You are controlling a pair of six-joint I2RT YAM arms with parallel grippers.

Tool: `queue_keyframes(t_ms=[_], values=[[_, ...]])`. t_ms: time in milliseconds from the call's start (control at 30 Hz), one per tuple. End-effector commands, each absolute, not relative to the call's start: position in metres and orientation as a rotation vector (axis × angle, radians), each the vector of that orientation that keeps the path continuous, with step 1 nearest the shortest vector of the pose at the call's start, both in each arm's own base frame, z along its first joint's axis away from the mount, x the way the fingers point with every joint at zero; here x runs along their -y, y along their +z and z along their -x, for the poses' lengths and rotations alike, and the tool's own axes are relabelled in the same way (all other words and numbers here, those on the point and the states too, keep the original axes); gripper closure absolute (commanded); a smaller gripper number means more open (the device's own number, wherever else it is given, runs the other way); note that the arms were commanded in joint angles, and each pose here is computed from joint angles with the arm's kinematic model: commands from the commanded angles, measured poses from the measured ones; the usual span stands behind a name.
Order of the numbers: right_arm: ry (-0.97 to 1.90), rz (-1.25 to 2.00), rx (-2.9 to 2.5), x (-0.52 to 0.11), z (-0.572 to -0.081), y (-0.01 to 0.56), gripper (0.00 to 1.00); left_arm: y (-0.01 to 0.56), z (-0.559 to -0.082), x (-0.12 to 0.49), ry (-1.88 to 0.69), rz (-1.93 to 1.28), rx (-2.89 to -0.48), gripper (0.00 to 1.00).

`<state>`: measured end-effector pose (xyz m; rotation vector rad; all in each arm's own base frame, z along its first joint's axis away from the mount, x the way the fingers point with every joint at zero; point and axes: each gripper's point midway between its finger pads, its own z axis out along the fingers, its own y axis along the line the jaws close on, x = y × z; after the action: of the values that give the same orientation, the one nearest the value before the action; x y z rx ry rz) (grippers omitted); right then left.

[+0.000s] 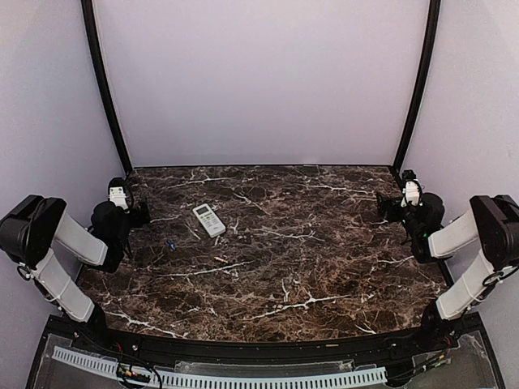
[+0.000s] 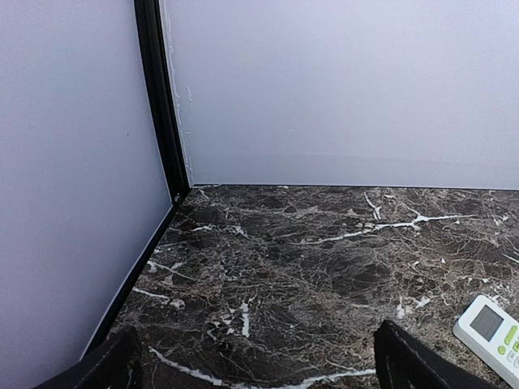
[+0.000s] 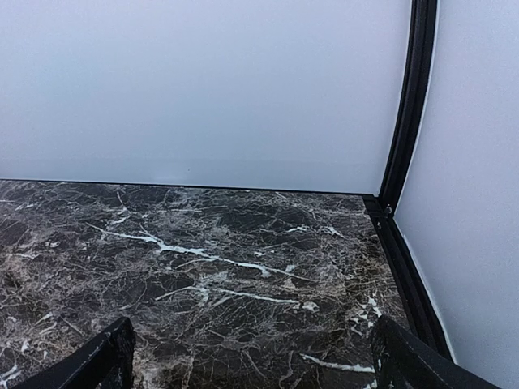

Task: Load the batteries into the remote control
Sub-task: Pick up the remote control from the center of the board.

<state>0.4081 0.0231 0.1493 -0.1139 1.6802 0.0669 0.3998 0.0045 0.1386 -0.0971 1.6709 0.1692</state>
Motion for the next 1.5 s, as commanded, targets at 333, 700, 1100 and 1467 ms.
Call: queue_keyframes(t_ms=[333,700,1100,1467], values=[[0.104,0.145,-1.668,-0.029,-0.409,0.200,0.02,0.154,-0.412,-0.015,0.179,0.131,-1.694,0.01],[0.269,-0.111,-1.987,-0.068,-0.410,0.215,0.02,0.198,-0.442,0.080,0.045,0.168,-2.118,0.09],[0.225,-0.015,-2.281,-0.138,-0.383,0.153,0.02,0.085,-0.466,0.199,0.113,-0.168,-2.498,0.01],[0.237,0.092,-2.338,-0.172,-0.375,0.135,0.02,0.020,-0.458,0.202,0.125,-0.105,-2.638,0.01]])
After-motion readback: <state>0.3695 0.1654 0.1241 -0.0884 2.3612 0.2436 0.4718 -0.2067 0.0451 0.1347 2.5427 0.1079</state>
